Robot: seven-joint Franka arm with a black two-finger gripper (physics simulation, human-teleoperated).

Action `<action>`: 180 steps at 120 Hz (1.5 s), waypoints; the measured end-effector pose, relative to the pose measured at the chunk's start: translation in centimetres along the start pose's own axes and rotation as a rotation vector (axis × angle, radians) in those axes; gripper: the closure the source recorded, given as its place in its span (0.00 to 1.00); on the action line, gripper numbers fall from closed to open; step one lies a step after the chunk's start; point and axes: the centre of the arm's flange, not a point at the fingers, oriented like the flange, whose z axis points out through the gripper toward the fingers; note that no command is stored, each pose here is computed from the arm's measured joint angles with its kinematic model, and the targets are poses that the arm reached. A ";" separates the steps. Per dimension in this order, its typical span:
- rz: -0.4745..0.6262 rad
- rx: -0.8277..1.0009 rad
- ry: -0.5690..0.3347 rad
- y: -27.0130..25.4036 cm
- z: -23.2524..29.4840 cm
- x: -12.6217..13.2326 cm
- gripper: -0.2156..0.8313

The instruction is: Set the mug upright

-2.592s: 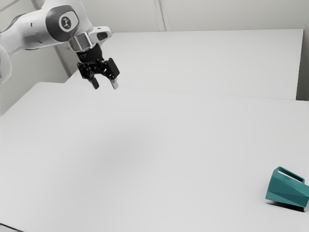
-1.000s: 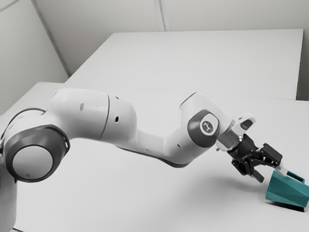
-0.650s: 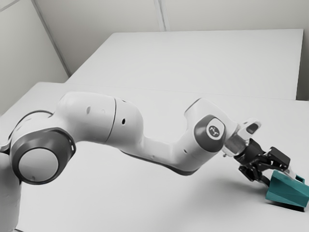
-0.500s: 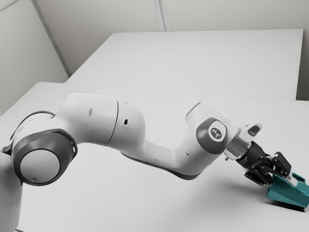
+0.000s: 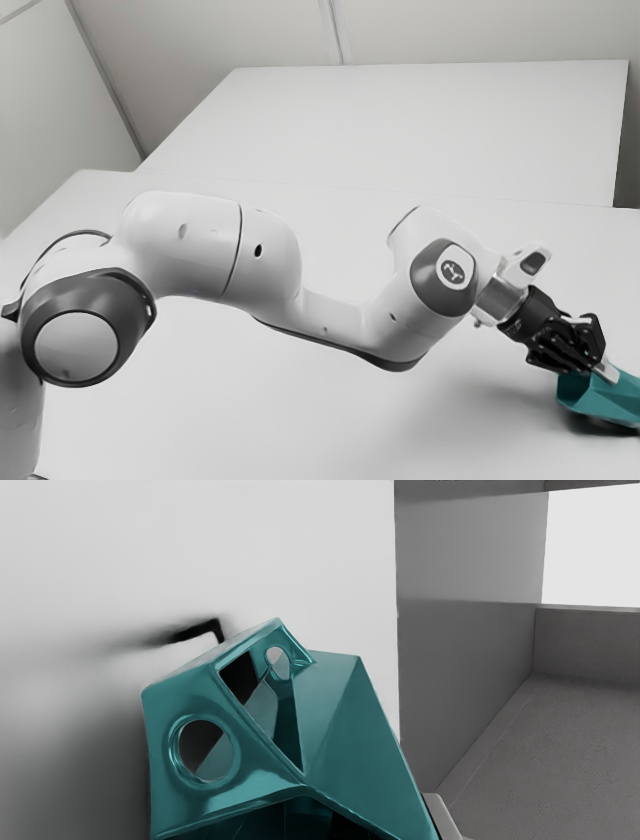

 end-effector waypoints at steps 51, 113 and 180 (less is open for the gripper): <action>0.152 0.114 0.111 3.8 -10.2 -0.7 0.94; 0.250 0.653 0.012 -3.9 -31.2 4.2 0.94; 0.143 0.872 -0.055 -13.5 -41.8 4.5 0.94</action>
